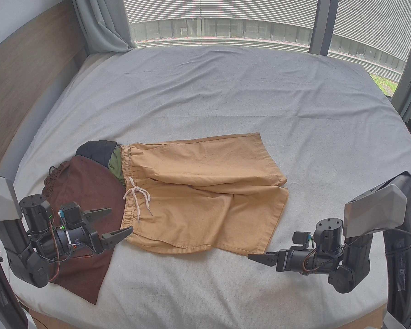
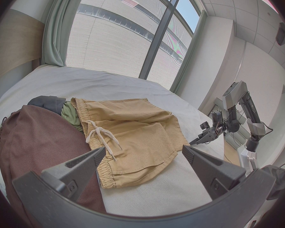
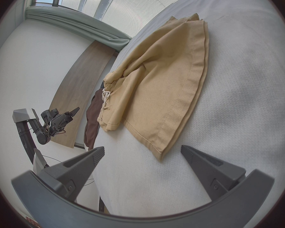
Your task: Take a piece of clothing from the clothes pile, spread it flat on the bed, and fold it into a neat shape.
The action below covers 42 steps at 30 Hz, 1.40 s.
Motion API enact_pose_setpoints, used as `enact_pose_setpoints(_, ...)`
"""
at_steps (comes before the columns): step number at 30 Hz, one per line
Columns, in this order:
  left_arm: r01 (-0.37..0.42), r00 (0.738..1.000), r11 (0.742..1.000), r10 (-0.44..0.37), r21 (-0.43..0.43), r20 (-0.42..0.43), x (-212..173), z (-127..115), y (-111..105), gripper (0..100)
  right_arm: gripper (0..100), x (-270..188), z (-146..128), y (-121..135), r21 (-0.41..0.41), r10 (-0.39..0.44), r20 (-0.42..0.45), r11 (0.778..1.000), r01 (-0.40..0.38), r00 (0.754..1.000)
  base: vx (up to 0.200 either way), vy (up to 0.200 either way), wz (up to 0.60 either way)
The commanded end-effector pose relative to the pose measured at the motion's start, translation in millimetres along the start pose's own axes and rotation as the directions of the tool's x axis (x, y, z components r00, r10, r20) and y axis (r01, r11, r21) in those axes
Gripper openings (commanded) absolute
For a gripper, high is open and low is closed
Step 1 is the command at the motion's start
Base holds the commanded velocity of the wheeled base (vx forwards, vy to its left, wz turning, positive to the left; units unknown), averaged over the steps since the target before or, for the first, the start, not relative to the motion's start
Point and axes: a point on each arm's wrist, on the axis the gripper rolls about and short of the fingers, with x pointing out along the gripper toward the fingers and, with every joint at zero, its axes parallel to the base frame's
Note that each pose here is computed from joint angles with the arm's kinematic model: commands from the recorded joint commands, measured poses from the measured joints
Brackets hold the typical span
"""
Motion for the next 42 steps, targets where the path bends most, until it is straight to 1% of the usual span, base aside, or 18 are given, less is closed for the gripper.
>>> enact_pose_setpoints(1, -0.001, 1.0, 1.0, 0.001, -0.001, 0.0, 0, 0, 0, 100, 100, 11, -4, -2, 0.009, 0.0, -0.008, 1.0, 0.0, 1.0, 0.0, 0.0, 0.0)
enact_pose_setpoints(2, -0.001, 1.0, 1.0, 0.001, -0.001, 0.0, 0, 0, 0, 100, 100, 16, -1, -2, 0.015, -0.011, 0.019, 1.0, 0.011, 1.0, 0.0, 0.0, 0.0)
enact_pose_setpoints(5, -0.003, 1.0, 1.0, 0.003, -0.001, 0.0, 0, 0, 1, 100, 100, 20, 0, -2, 0.012, -0.017, 0.032, 1.0, 0.017, 0.999, 0.0, 0.0, 0.0)
enact_pose_setpoints(13, -0.003, 1.0, 1.0, 0.003, 0.0, 0.001, 0, 0, 1, 100, 100, 21, 1, -3, 0.014, -0.02, 0.036, 1.0, 0.019, 0.999, 0.0, 0.0, 0.0)
enact_pose_setpoints(14, -0.003, 1.0, 1.0, 0.003, 0.0, 0.001, 0, 0, 1, 100, 0, 21, 1, -3, 0.014, -0.02, 0.036, 1.0, 0.019, 0.999, 0.0, 0.0, 0.0)
enact_pose_setpoints(24, -0.001, 1.0, 1.0, 0.001, 0.0, 0.001, 0, 0, 1, 100, 0, 21, 2, -4, 0.012, -0.022, 0.041, 1.0, 0.021, 0.999, 0.0, 0.0, 0.0)
enact_pose_setpoints(31, -0.003, 1.0, 1.0, 0.003, -0.001, 0.0, 0, 0, 1, 100, 0, 13, 3, -5, 0.023, -0.04, 0.043, 0.999, 0.039, 0.998, 0.0, 0.0, 0.0)
enact_pose_setpoints(32, -0.004, 1.0, 1.0, 0.004, 0.0, 0.001, 0, 0, 1, 100, 0, 6, 6, -9, 0.029, -0.063, 0.058, 0.998, 0.062, 0.996, 0.0, 0.0, 0.0)
enact_pose_setpoints(34, -0.004, 1.0, 1.0, 0.004, 0.0, 0.001, 0, 0, 1, 100, 0, -1, 9, -11, 0.034, -0.08, 0.074, 0.996, 0.077, 0.994, 0.0, 0.0, 0.0)
enact_pose_setpoints(42, -0.003, 1.0, 1.0, 0.003, 0.005, 0.017, 2, 4, 4, 100, 0, -23, 13, -13, 0.059, -0.119, 0.089, 0.992, 0.114, 0.989, 0.0, 0.0, 0.0)
